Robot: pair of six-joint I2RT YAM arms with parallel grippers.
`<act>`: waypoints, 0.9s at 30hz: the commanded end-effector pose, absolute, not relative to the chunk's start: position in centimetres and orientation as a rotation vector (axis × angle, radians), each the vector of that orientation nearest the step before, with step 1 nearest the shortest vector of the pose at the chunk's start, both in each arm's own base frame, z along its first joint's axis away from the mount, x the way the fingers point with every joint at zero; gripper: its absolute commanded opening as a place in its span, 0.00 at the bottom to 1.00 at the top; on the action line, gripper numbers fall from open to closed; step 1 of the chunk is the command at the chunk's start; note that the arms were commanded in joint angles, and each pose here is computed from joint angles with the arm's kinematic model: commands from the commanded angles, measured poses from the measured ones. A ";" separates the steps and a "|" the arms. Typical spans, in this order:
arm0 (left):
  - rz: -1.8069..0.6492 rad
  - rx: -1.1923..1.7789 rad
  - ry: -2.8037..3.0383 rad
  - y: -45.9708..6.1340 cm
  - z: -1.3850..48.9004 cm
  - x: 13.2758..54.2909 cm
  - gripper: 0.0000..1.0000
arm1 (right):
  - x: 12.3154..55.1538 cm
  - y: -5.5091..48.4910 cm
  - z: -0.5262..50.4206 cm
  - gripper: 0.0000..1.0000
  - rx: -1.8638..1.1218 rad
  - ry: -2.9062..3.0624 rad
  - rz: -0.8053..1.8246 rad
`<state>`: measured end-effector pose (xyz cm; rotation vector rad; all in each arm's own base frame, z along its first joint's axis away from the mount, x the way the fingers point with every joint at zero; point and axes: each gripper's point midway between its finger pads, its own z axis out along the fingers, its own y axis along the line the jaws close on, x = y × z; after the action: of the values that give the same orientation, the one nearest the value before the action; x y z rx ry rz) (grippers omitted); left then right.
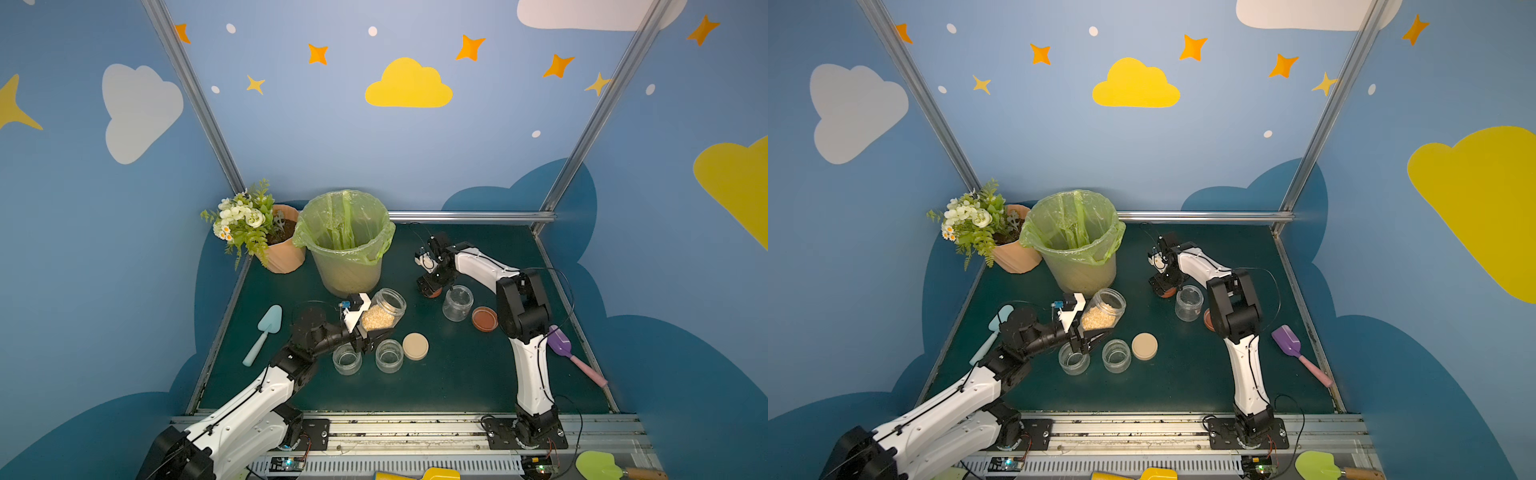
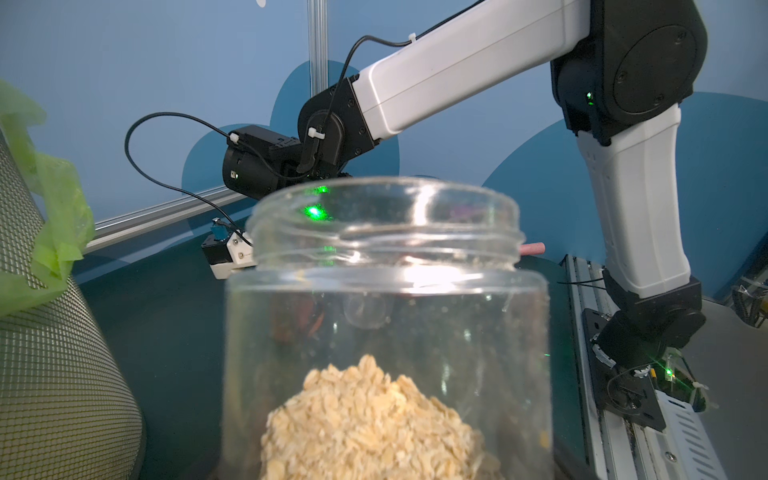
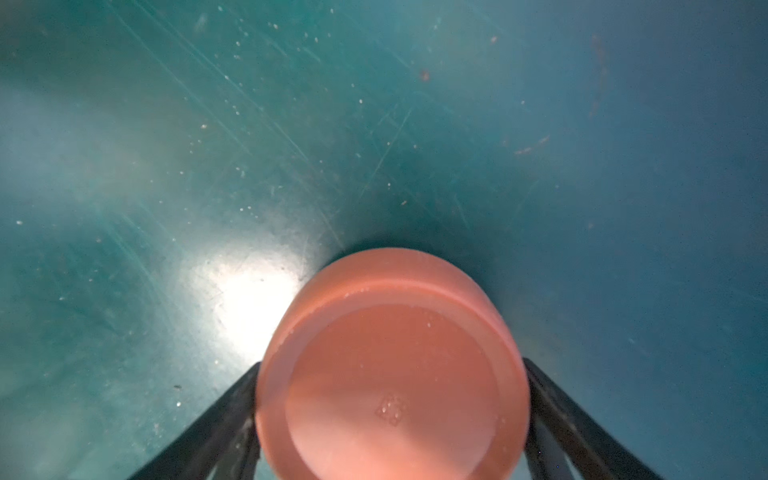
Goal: Empty expired oatmeal from jars
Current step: Place the lid at the center of the board.
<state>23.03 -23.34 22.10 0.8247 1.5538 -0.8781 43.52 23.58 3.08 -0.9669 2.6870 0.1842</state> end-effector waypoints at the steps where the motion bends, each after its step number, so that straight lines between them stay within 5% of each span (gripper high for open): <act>1: -0.855 0.822 1.441 -23.3 24.7 23.1 0.03 | 44.3 23.5 3.6 0.89 -0.941 2.681 0.158; 18: -0.864 0.824 1.433 -23.5 25.1 23.1 0.03 | 43.6 23.7 7.7 0.89 -0.915 2.622 0.174; 27: -0.850 0.812 1.433 -23.2 26.7 23.1 0.03 | 42.4 23.6 14.9 0.90 -0.847 2.458 0.232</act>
<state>23.01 -23.23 21.55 0.8219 1.5880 -0.8769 42.64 23.08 11.37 -0.8853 2.5430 0.1849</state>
